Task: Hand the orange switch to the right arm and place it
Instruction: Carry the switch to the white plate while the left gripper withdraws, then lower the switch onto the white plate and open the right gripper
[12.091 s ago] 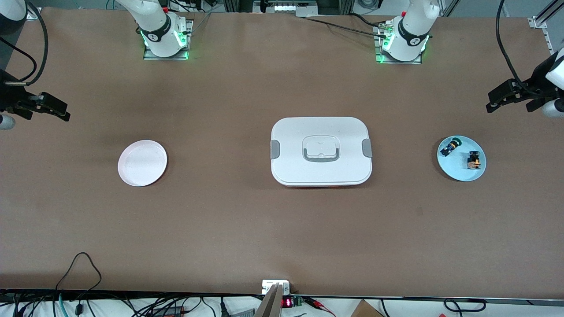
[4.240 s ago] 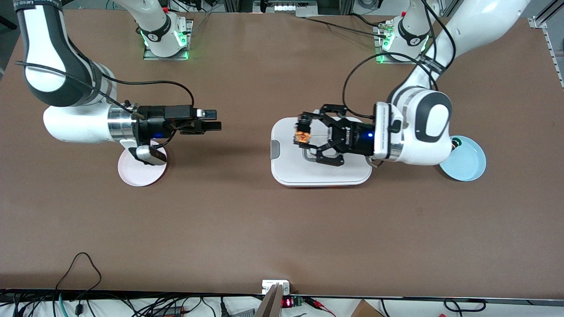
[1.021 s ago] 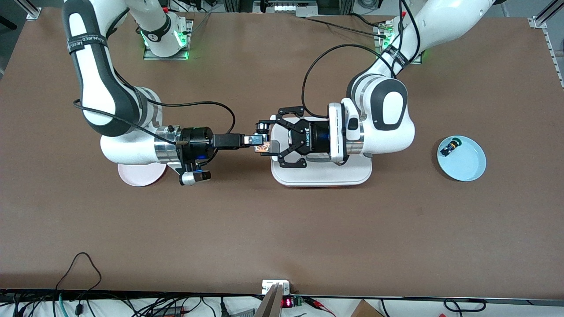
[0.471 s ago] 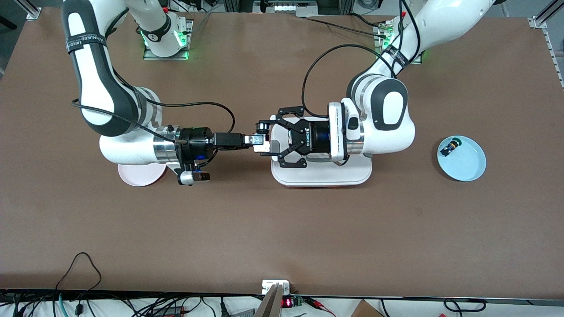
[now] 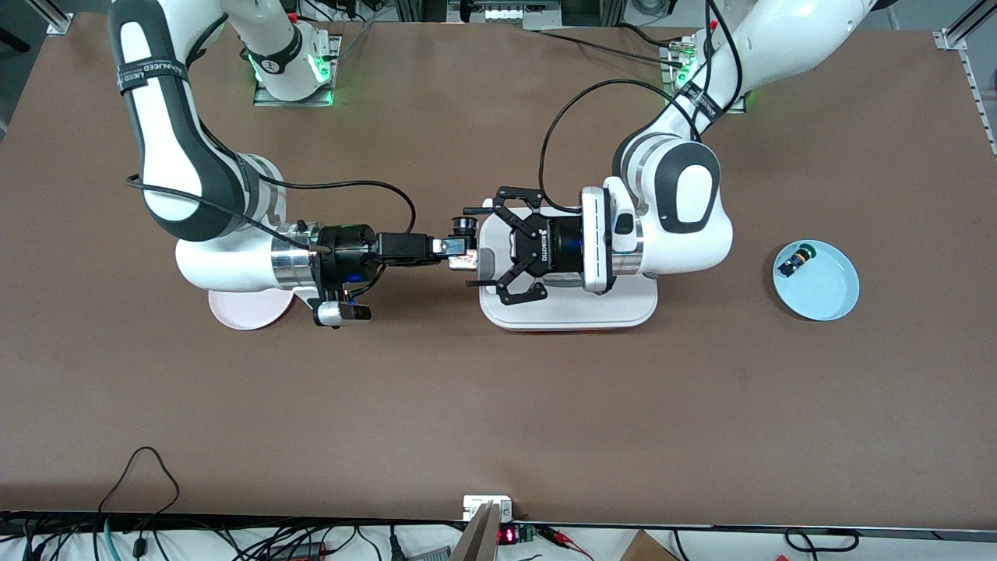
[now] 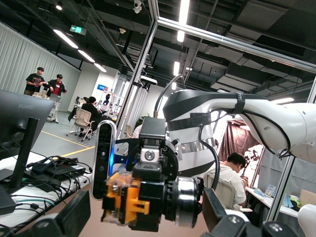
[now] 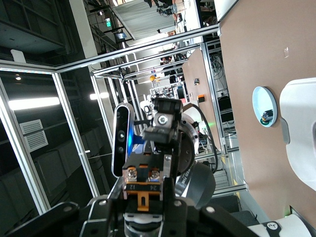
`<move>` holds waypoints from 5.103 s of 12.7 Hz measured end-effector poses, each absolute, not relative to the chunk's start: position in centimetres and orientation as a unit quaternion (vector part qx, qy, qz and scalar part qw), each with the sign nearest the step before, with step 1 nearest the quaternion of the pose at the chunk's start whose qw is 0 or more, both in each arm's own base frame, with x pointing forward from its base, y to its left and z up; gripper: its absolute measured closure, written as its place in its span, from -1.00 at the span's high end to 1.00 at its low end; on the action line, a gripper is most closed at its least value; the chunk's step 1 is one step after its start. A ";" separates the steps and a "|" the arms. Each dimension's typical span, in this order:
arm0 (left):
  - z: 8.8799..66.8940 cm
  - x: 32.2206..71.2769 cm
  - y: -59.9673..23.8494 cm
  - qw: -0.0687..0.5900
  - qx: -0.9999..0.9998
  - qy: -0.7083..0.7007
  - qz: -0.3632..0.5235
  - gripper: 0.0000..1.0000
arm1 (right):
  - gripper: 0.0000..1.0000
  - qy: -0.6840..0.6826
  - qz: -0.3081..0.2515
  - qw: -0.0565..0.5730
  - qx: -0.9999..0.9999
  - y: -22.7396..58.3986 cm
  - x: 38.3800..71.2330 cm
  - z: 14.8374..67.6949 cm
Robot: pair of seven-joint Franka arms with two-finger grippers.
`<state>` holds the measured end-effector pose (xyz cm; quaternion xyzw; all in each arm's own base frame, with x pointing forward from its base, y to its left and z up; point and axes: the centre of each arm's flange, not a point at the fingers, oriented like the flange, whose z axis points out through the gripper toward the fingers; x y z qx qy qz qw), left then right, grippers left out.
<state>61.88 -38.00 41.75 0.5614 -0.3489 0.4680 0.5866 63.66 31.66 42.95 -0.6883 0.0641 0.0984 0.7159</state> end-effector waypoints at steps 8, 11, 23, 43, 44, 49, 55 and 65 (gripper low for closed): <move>43.3 67.7 -25.1 0.569 0.566 -0.365 0.471 1.00 | -0.32 0.018 0.065 0.671 -0.739 28.6 64.6 41.7; 45.5 69.2 -15.5 0.569 0.570 -0.424 0.414 1.00 | -0.32 -0.043 0.057 0.621 -0.780 24.2 65.2 41.0; 46.9 62.6 14.3 0.362 0.761 -0.524 0.123 1.00 | -0.32 -0.359 0.073 0.284 -0.886 11.2 63.6 38.7; 61.7 56.2 -8.6 -0.023 0.981 -0.179 -0.068 1.00 | -0.32 -0.627 0.066 0.019 -0.776 0.5 58.7 24.4; 61.7 56.4 -7.0 -0.025 0.983 -0.174 -0.060 1.00 | -0.32 -0.631 0.061 0.016 -0.773 0.4 58.2 23.5; 63.8 55.4 -3.1 -0.040 0.978 -0.204 -0.001 1.00 | -0.32 -0.644 0.048 0.007 -0.763 0.4 55.8 20.6; 63.0 54.3 -2.1 -0.042 0.987 -0.155 -0.004 1.00 | -0.20 -0.646 0.045 0.005 -0.762 0.4 55.7 20.4; 62.0 54.9 -2.0 -0.039 0.999 -0.012 -0.003 1.00 | 1.00 -0.483 0.036 -0.001 -0.875 0.7 59.4 30.4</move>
